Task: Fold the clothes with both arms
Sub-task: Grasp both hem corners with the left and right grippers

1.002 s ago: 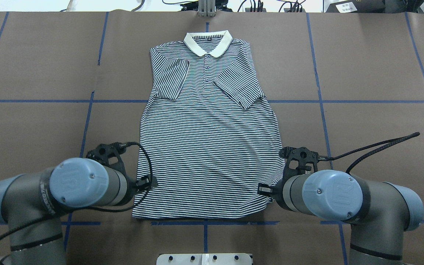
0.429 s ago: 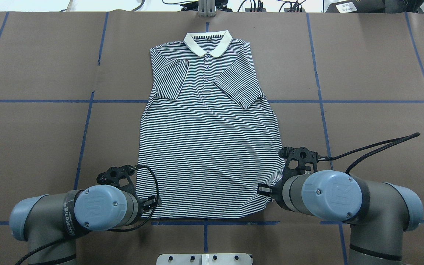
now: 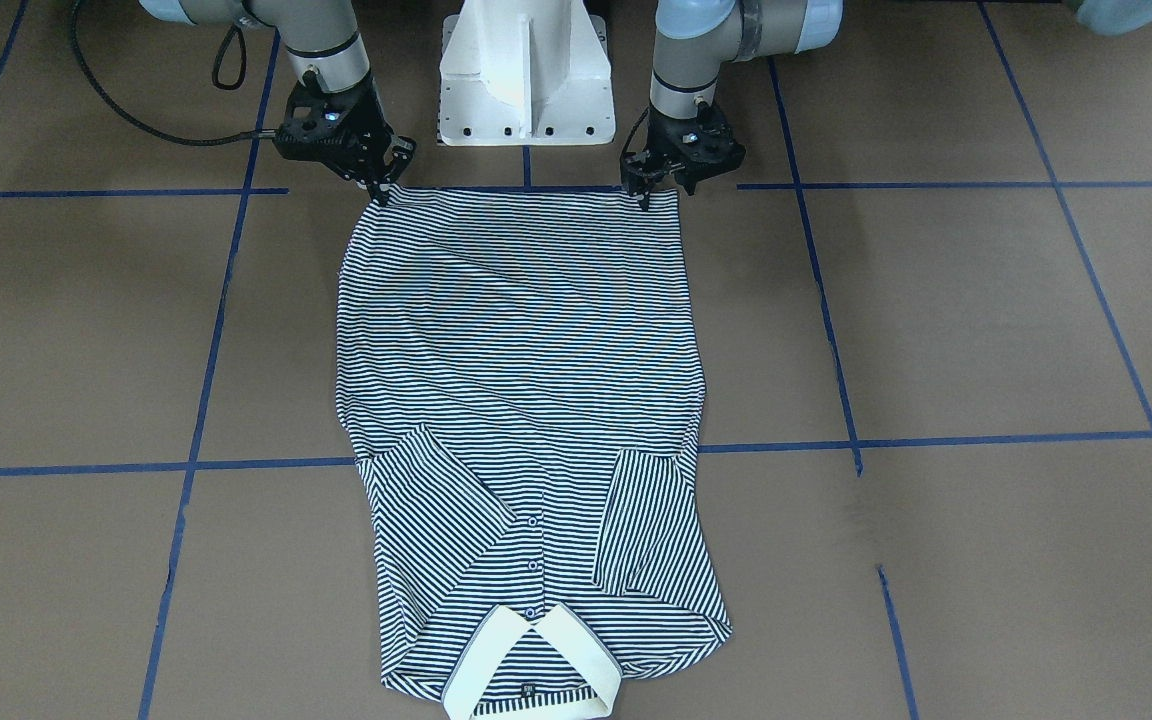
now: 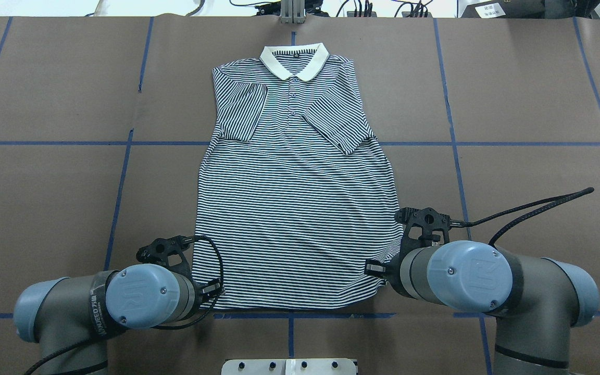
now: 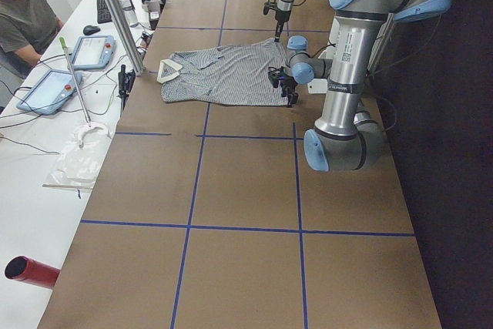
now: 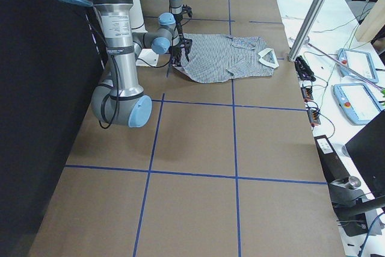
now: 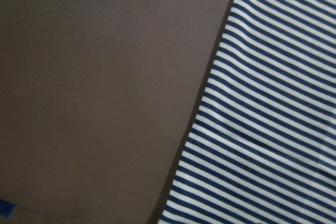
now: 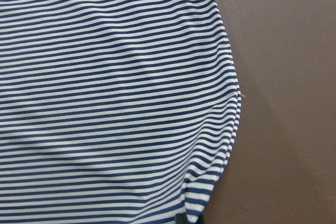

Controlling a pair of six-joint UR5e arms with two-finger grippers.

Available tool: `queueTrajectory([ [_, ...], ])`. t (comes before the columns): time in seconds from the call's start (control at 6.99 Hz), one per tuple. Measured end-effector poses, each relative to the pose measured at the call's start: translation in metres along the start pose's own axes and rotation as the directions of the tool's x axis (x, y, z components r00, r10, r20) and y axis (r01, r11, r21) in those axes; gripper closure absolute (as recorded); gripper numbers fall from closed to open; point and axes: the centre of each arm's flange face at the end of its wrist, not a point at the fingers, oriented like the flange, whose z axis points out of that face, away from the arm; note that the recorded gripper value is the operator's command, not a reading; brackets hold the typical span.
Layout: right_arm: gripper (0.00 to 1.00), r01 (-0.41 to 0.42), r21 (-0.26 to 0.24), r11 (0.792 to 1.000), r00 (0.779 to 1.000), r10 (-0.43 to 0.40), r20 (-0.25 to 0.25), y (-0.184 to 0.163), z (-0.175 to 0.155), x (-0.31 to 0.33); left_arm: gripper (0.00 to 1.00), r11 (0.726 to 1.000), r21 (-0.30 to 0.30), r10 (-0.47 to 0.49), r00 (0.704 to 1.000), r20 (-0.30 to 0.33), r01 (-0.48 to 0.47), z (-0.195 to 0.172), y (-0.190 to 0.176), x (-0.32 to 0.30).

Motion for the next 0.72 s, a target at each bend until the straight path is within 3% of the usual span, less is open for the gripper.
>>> queueTrajectory([
  [0.14, 1.0, -0.001, 0.0, 1.0, 1.0, 0.001, 0.002, -0.0005, -0.0013, -0.0004, 0.26, 1.0, 0.001, 0.001, 1.0, 0.002, -0.001, 0.0011, 0.0, -0.0004],
  [0.29, 1.0, -0.002, 0.0, 1.0, 1.0, 0.002, 0.002, -0.001, -0.0017, -0.0004, 0.38, 1.0, 0.001, 0.002, 1.0, 0.006, -0.002, 0.0028, -0.0002, -0.0007],
  [0.43, 1.0, -0.002, -0.001, 1.0, 1.0, 0.002, 0.002, -0.0012, -0.0016, -0.0001, 0.7, 1.0, 0.002, 0.001, 1.0, 0.011, -0.001, 0.0057, -0.0006, -0.0013],
  [0.72, 1.0, -0.003, 0.0, 1.0, 1.0, 0.003, 0.002, -0.0017, -0.002, 0.0001, 0.96, 1.0, 0.003, -0.001, 1.0, 0.015, 0.001, 0.008, -0.0007, -0.0009],
])
